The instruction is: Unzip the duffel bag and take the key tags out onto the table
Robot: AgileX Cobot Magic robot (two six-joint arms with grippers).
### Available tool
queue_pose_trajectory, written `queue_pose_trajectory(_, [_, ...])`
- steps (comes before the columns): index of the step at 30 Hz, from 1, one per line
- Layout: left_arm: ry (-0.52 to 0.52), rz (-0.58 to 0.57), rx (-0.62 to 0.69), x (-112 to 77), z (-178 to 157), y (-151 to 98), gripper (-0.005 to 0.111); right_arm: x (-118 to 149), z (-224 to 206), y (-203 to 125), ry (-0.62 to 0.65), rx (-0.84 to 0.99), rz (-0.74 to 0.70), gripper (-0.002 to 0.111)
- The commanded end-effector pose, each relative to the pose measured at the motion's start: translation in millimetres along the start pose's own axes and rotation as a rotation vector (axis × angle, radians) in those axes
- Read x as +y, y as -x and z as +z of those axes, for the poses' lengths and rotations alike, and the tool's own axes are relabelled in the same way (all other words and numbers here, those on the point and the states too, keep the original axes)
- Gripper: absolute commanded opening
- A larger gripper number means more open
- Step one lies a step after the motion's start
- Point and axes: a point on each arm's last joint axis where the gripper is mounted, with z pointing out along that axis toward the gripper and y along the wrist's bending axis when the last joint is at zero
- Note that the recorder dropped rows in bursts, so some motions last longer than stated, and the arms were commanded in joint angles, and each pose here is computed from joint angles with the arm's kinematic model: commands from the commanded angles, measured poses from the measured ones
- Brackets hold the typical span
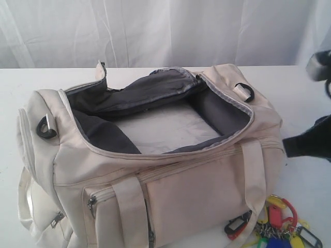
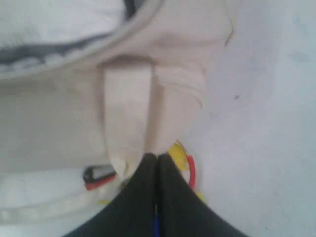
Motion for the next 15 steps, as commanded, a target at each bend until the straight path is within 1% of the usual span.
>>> queue_pose_trajectory(1, [-0.004, -0.008, 0.001, -0.8, 0, -2, 0.001, 4, -40, 0, 0.041, -0.244, -0.002, 0.0])
queue_pose_trajectory(5, [-0.003, -0.006, 0.001, -0.7, 0, -2, 0.001, 4, -67, -3, 0.042, -0.412, -0.011, 0.0])
queue_pose_trajectory(10, [-0.001, -0.004, -0.001, -0.5, 0, -2, 0.001, 5, -84, -11, 0.063, -0.483, -0.003, 0.0])
queue_pose_trajectory(15, [-0.001, -0.004, -0.001, -0.5, 0, -2, 0.001, 7, -91, -15, 0.088, -0.512, 0.023, 0.0])
